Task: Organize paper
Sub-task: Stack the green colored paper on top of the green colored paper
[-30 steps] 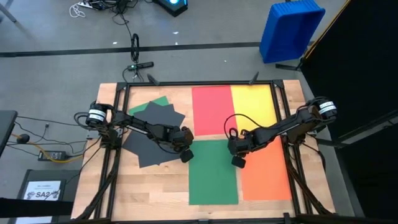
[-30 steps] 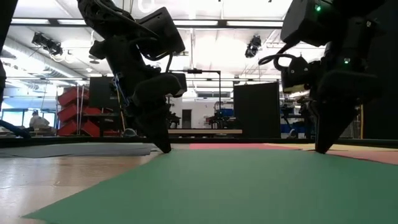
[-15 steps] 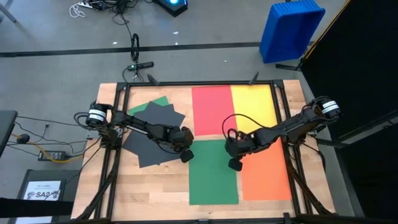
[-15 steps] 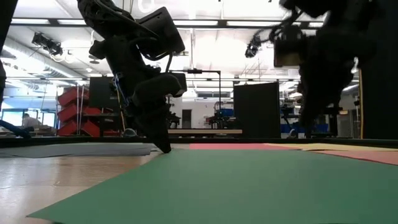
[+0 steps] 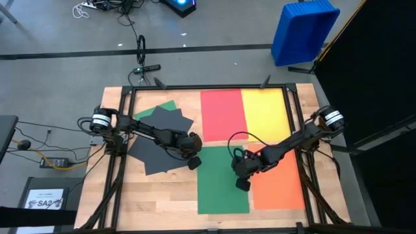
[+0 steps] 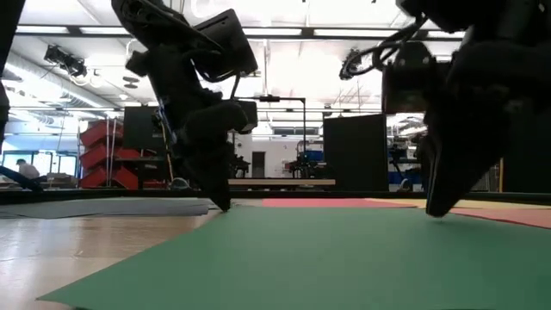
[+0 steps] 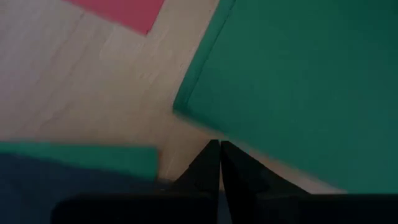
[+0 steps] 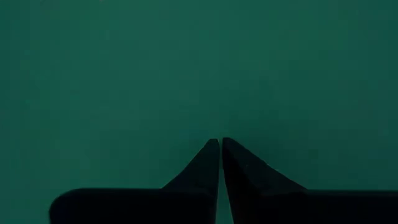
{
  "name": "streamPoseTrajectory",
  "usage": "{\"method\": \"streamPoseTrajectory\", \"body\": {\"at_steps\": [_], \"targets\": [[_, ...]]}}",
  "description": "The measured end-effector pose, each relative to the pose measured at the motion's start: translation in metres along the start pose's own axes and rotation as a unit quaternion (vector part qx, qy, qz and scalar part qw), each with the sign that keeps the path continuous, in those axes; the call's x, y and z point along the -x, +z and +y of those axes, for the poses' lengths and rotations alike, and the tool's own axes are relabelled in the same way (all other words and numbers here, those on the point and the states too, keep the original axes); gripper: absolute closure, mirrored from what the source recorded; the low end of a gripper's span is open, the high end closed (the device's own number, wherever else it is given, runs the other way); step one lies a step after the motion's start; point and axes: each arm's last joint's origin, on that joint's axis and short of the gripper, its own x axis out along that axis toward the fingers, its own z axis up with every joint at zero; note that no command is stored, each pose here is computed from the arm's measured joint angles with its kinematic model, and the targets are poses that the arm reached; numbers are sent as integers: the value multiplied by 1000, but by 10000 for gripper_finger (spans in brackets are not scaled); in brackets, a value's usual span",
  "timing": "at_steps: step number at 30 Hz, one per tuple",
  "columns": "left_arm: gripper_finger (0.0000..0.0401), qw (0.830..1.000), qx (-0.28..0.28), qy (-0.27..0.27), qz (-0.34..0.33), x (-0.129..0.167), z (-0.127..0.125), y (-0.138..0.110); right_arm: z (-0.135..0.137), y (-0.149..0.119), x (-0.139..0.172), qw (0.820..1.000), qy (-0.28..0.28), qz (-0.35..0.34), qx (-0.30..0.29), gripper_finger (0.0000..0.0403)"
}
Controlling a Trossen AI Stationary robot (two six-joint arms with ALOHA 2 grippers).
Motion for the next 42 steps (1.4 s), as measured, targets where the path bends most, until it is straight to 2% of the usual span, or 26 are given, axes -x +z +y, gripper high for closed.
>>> {"method": "streamPoseTrajectory", "body": {"at_steps": [6,10,15,19,24,30,42], "targets": [[401,999,-4,24,-23,24,0,7,0,-1,-7,1000,-1,11,-2,403],[401,999,-5,21,-43,25,-1,11,0,-2,-7,1000,0,12,-2,403],[401,999,-2,52,-15,21,8,7,2,2,0,1000,5,5,5,403],[401,998,-2,53,-15,22,7,7,5,11,14,999,18,-24,12,403],[401,999,-1,44,0,15,6,5,-8,14,26,999,-29,-22,9,403],[401,999,-7,36,15,-1,1,0,-36,11,30,992,-117,40,-8,403],[401,999,-9,34,14,-6,-1,-1,-60,8,25,985,-158,72,-25,403]]}}
